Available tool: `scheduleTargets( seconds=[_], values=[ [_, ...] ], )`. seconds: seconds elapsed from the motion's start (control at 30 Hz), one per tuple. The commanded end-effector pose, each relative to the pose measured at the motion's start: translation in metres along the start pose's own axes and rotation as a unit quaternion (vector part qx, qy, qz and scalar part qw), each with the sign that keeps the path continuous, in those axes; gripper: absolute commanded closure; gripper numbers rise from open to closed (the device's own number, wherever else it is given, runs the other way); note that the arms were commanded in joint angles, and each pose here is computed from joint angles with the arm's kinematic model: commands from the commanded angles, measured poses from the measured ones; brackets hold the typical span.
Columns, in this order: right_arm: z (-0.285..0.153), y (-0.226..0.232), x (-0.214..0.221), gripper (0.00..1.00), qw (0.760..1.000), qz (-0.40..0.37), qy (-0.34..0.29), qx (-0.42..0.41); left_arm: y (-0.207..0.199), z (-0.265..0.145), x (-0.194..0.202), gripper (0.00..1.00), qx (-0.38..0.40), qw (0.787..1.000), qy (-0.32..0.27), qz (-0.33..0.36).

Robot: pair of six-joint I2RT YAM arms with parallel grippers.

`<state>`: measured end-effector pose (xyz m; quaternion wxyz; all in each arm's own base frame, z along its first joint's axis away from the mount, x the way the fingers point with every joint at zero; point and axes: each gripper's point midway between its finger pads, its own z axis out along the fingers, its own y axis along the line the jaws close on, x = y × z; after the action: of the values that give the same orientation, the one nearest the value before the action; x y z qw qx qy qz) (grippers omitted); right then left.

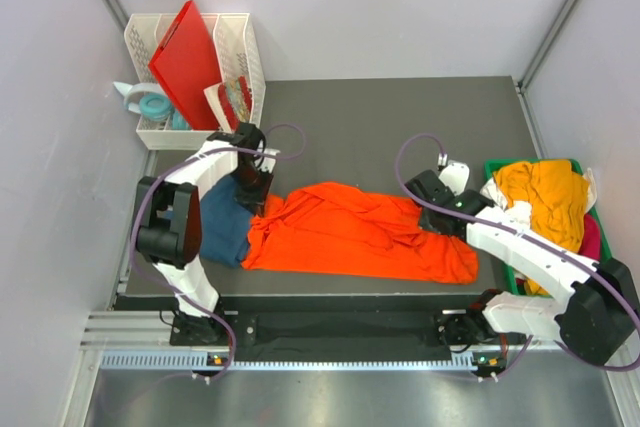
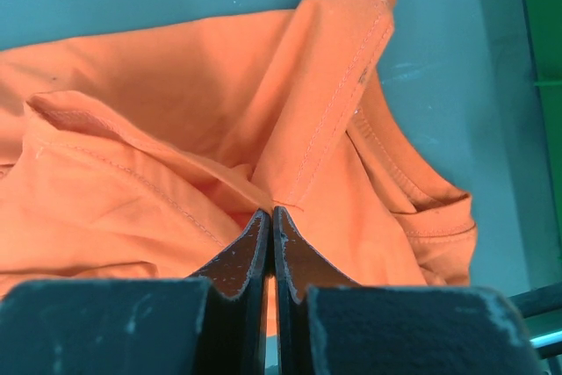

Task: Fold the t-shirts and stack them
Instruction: Flatten out the tshirt

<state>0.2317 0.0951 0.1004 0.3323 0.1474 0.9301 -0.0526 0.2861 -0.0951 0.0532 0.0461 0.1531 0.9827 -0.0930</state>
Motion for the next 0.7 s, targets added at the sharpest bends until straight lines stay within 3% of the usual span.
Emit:
scheduleTargets(
  seconds=[0.0, 0.1, 0.23, 0.43, 0.57, 0.67],
  values=[
    [-0.003, 0.001, -0.004, 1.0, 1.0, 0.017, -0.013, -0.009, 0.01, -0.016, -0.018, 0.76, -0.022, 0.999, -0.039, -0.004],
    [-0.002, 0.0, -0.001, 1.0, 1.0, 0.015, -0.01, -0.007, 0.004, -0.033, -0.035, 0.63, -0.01, 0.997, -0.08, 0.001],
    [-0.001, 0.002, 0.0, 1.0, 1.0, 0.018, -0.008, -0.011, 0.002, -0.059, -0.054, 0.55, 0.008, 0.991, -0.135, -0.006],
    [0.0, 0.003, 0.003, 1.0, 1.0, 0.019, -0.004, -0.014, 0.022, -0.088, -0.068, 0.53, 0.016, 0.979, -0.199, -0.049],
    [0.0, 0.003, 0.003, 1.0, 1.0, 0.019, -0.006, -0.016, 0.056, -0.066, -0.051, 0.57, -0.017, 0.981, -0.17, -0.091],
    [-0.001, 0.004, 0.002, 1.0, 1.0, 0.019, -0.006, -0.018, 0.087, -0.045, -0.032, 0.71, -0.031, 0.982, -0.122, -0.142]
  ],
)
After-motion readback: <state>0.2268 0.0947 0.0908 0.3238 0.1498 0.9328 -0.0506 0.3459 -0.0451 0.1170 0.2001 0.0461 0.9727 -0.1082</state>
